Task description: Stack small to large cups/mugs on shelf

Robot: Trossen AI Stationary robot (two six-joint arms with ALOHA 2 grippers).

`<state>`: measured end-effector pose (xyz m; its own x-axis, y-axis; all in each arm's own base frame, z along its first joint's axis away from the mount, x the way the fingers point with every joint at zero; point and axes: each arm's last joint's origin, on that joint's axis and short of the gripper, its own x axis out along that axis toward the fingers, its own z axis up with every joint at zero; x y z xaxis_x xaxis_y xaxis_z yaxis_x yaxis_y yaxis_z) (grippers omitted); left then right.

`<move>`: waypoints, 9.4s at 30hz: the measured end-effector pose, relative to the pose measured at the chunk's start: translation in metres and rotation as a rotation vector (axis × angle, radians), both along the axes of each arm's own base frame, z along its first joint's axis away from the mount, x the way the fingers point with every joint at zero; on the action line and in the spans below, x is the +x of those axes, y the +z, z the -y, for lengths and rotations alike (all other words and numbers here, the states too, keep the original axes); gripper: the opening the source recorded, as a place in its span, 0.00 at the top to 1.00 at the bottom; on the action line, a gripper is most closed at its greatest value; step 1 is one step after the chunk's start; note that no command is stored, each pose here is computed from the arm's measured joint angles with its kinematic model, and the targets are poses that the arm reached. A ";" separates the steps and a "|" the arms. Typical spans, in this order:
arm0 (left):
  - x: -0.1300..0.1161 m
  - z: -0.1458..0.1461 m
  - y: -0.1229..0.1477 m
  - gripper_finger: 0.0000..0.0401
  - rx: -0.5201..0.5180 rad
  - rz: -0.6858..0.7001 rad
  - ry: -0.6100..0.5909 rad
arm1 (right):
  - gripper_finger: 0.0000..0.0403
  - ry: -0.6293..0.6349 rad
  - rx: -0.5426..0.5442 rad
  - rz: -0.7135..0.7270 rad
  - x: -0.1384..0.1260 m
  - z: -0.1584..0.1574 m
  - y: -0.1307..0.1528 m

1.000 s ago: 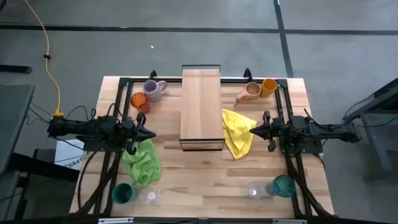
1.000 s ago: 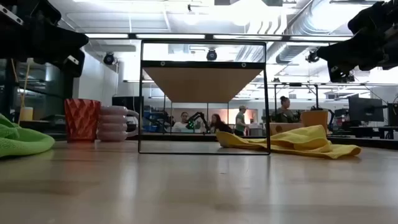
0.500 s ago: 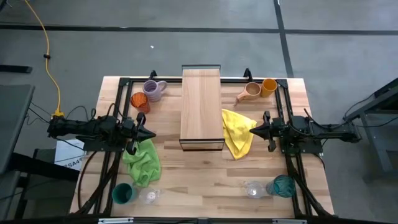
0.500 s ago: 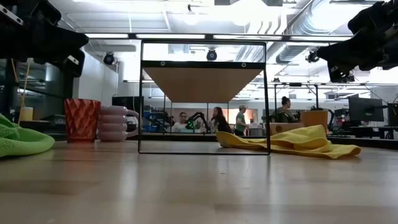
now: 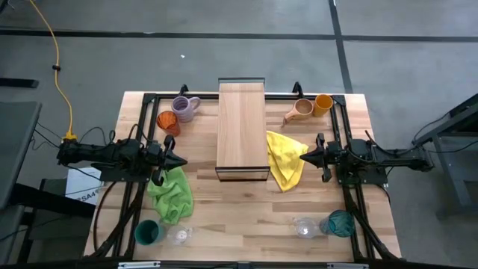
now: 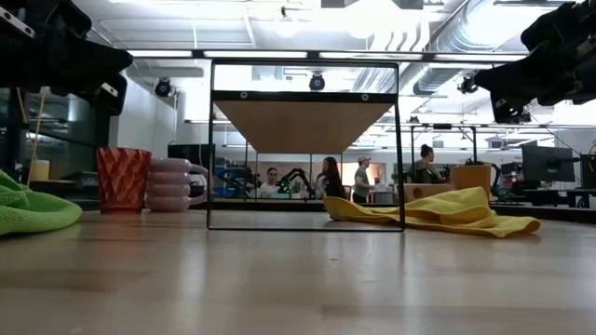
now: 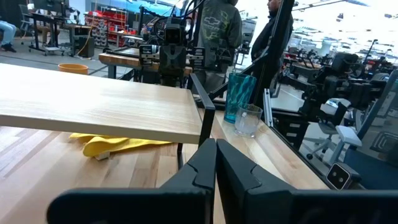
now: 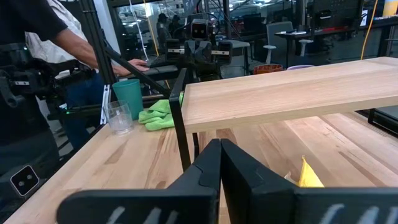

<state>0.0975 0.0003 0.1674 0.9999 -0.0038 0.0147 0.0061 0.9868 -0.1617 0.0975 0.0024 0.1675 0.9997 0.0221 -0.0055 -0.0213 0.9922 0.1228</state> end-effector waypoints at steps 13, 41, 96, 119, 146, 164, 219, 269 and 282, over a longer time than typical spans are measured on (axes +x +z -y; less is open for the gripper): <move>0.000 0.000 0.000 1.00 0.000 0.000 0.000 | 1.00 0.000 0.000 0.000 0.000 0.000 0.000; 0.000 0.000 0.000 1.00 0.000 0.000 0.000 | 1.00 0.000 0.000 0.000 0.000 0.000 0.000; 0.000 0.000 0.000 1.00 0.000 0.000 0.000 | 1.00 0.000 0.000 0.000 0.000 0.000 0.000; 0.000 0.000 0.000 1.00 0.000 0.000 0.000 | 1.00 0.000 0.000 0.000 0.000 0.000 0.000; 0.000 0.000 0.000 1.00 0.000 0.000 -0.001 | 1.00 0.000 0.000 0.000 0.000 0.000 0.000; 0.000 0.000 0.000 1.00 0.000 0.000 0.000 | 1.00 0.000 0.000 0.000 0.000 0.000 0.000; 0.000 0.000 0.000 1.00 0.000 0.000 0.000 | 0.52 -0.681 0.194 0.116 0.013 0.029 0.182; 0.029 -0.009 0.156 0.74 -0.158 0.235 0.289 | 0.41 -0.603 0.271 -0.056 0.048 0.034 0.182; 0.066 -0.011 0.217 0.50 -0.080 0.158 0.360 | 0.41 -0.531 0.241 -0.072 0.049 0.033 0.182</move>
<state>0.1632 0.0111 0.3843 0.9225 0.3537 0.1543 -0.3067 0.9147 -0.2631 0.1464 -0.0302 0.3495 0.8713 -0.4729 -0.1309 0.4882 0.8083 0.3291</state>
